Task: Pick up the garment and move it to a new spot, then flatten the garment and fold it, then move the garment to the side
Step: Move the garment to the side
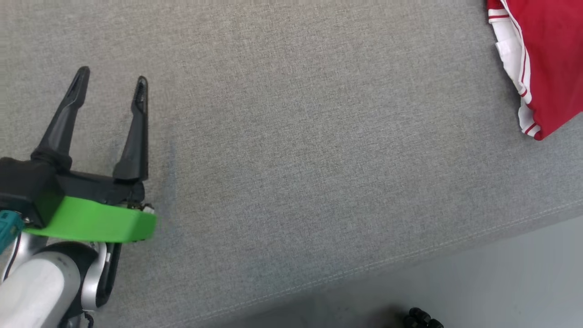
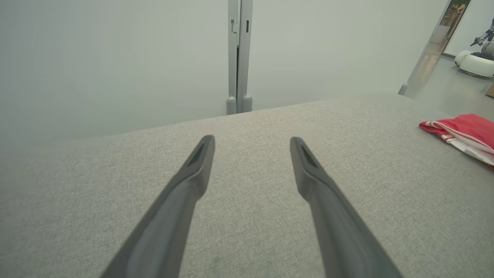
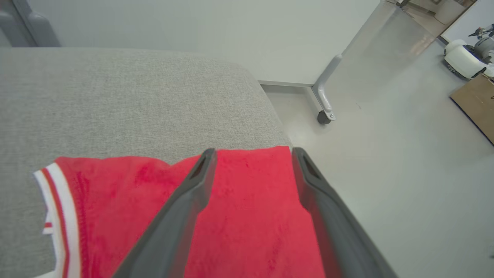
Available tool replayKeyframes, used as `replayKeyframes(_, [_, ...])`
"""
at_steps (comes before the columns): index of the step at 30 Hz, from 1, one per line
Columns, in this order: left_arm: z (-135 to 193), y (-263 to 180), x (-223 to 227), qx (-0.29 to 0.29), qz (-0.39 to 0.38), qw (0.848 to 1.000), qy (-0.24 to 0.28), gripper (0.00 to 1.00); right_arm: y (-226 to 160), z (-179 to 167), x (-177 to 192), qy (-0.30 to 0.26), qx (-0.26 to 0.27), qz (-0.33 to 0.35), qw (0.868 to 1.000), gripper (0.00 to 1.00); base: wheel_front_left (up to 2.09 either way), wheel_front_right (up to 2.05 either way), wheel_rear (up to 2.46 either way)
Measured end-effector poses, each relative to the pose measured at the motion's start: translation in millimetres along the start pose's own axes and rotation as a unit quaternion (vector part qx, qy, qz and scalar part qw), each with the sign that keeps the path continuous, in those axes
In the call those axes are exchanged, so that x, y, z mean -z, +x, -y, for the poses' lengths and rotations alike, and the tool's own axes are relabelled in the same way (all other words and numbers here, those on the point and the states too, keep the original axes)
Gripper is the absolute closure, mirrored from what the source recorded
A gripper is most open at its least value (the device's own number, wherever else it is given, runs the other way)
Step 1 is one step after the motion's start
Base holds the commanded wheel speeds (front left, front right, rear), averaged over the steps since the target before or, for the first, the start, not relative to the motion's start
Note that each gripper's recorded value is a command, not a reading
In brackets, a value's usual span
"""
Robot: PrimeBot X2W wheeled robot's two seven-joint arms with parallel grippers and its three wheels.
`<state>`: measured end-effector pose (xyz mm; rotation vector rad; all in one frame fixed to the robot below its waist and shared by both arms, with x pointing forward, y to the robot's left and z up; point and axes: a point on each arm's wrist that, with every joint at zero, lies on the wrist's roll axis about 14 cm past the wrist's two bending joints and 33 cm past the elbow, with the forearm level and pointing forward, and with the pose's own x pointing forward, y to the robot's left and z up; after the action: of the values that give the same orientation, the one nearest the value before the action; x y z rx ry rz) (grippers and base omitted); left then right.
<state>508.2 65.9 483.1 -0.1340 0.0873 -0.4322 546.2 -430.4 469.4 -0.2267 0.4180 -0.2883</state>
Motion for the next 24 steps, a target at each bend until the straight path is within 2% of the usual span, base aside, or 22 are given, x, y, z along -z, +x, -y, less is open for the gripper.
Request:
replayKeyframes(7, [-26.5, -7.7, -25.9, -0.041, 0.028, 0.999, -0.009, 0.0, -14.4, -43.9, -41.2, -0.009, -0.071, 0.07, 0.995, 0.0, 0.0, 0.0, 0.0])
replayKeyframes(13, [-44.8, -27.9, -30.6, -0.079, 0.03, 0.996, -0.031, 0.0, -34.2, -89.2, -72.4, 0.007, -0.131, 0.123, 0.984, 0.0, 0.0, 0.0, 0.0])
replayKeyframes(24, [-66.4, -80.2, -31.3, -0.139, 0.03, 0.989, -0.041, 0.0, -83.3, -168.2, -89.1, 0.056, -0.224, 0.167, 0.959, 0.0, 0.0, 0.0, 0.0])
